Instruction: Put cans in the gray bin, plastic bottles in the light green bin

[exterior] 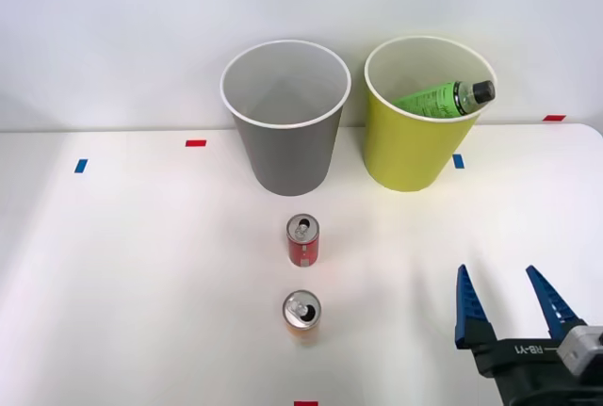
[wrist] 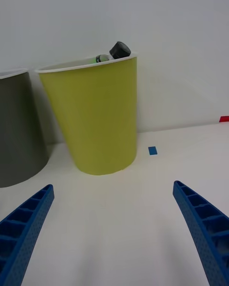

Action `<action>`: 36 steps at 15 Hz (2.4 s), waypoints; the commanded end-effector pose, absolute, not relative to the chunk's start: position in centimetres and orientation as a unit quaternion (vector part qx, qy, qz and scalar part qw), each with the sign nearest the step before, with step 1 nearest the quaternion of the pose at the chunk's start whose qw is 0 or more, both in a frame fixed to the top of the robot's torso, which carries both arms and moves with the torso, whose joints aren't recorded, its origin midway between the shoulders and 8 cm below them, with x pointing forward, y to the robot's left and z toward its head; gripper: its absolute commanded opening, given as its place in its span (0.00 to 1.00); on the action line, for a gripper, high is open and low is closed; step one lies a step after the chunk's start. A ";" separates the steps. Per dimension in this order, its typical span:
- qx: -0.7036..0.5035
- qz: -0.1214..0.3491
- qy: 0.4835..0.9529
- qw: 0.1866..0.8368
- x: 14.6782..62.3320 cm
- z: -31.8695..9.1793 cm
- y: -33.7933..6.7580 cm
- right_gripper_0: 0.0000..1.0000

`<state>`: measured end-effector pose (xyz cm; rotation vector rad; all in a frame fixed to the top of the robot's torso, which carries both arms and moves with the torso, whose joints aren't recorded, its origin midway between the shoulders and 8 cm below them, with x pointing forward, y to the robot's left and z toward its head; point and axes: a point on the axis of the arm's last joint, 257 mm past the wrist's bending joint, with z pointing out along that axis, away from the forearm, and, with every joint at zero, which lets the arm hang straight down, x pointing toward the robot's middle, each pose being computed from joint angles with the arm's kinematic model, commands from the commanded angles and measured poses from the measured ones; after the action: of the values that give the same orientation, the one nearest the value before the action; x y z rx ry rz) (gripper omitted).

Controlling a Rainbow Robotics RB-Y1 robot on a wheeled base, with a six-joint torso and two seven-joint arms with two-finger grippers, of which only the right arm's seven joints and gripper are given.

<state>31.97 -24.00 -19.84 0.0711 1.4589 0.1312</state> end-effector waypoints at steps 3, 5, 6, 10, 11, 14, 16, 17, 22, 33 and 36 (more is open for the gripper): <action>0.040 0.073 0.667 0.740 31.7 -20.2 -23.0 0.85; 0.062 0.093 0.669 0.735 31.2 -20.6 -22.7 0.85; 0.070 0.101 0.668 0.734 30.9 -20.6 -22.6 0.85; 0.084 0.118 0.664 0.733 29.6 -20.9 -21.7 0.85; 0.081 0.122 0.657 0.739 29.3 -21.3 -21.4 0.85; 0.056 0.112 0.648 0.751 28.3 -22.2 -20.5 0.85; 0.008 0.075 0.657 0.750 27.6 -22.8 -19.1 0.85; 0.001 0.067 0.660 0.749 27.4 -23.0 -18.9 0.85; -0.013 0.038 0.698 0.715 26.5 -25.8 -18.2 0.85; -0.008 0.022 0.729 0.684 23.8 -28.0 -18.8 0.85; -0.005 0.024 0.733 0.680 23.3 -28.3 -18.7 0.85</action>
<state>23.44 -18.78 -28.24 -0.0120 1.6431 0.0526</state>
